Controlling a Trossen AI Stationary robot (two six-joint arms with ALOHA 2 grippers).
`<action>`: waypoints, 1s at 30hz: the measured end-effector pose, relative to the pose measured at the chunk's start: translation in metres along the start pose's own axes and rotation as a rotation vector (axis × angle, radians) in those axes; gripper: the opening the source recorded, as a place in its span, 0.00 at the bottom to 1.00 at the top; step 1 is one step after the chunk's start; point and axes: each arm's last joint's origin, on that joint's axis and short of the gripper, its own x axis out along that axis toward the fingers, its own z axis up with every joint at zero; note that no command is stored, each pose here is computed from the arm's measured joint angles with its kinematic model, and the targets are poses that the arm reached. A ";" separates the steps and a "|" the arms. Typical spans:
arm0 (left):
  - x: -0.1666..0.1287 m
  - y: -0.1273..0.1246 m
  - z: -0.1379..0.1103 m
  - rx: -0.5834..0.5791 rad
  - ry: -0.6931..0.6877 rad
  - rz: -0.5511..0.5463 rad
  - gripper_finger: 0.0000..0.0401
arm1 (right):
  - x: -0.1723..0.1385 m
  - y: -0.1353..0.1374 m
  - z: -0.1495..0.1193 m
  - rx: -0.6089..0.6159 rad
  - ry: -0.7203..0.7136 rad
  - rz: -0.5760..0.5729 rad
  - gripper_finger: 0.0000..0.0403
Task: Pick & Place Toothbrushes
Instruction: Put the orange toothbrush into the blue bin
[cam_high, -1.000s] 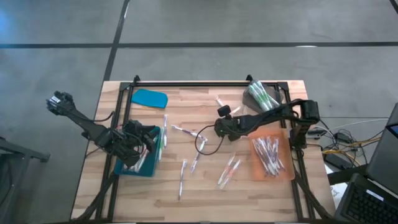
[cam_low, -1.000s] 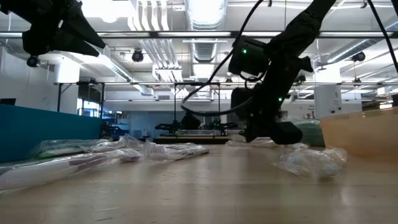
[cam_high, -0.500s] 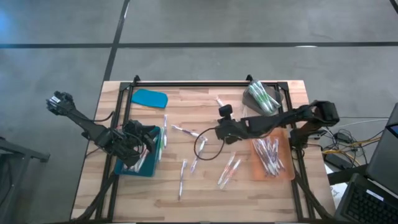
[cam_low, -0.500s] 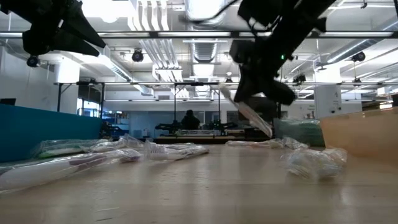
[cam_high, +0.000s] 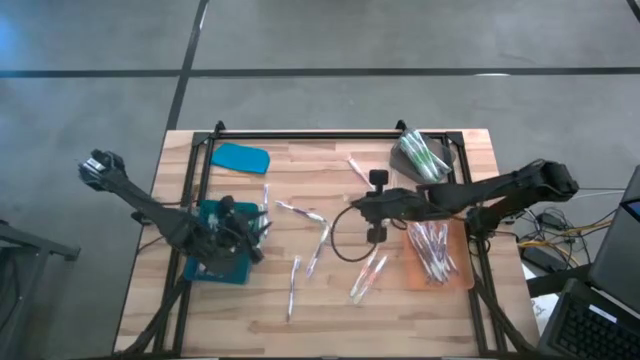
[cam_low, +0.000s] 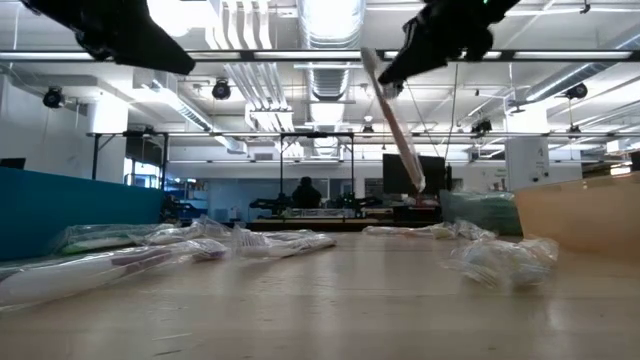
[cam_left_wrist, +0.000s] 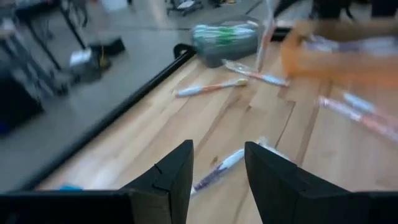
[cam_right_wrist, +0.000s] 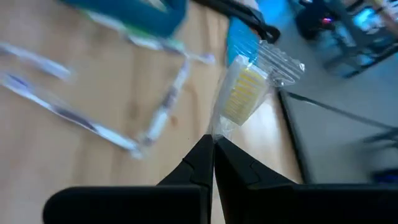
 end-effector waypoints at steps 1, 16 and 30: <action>0.002 -0.004 -0.001 0.042 -0.004 -0.002 0.37 | -0.004 0.001 0.002 0.029 -0.018 0.025 0.02; 0.029 -0.061 -0.008 0.286 -0.103 -0.112 0.37 | -0.027 0.056 0.034 0.058 -0.357 0.346 0.02; 0.058 -0.095 -0.007 0.302 -0.266 -0.424 0.37 | -0.017 0.097 0.044 -0.062 -0.487 0.305 0.02</action>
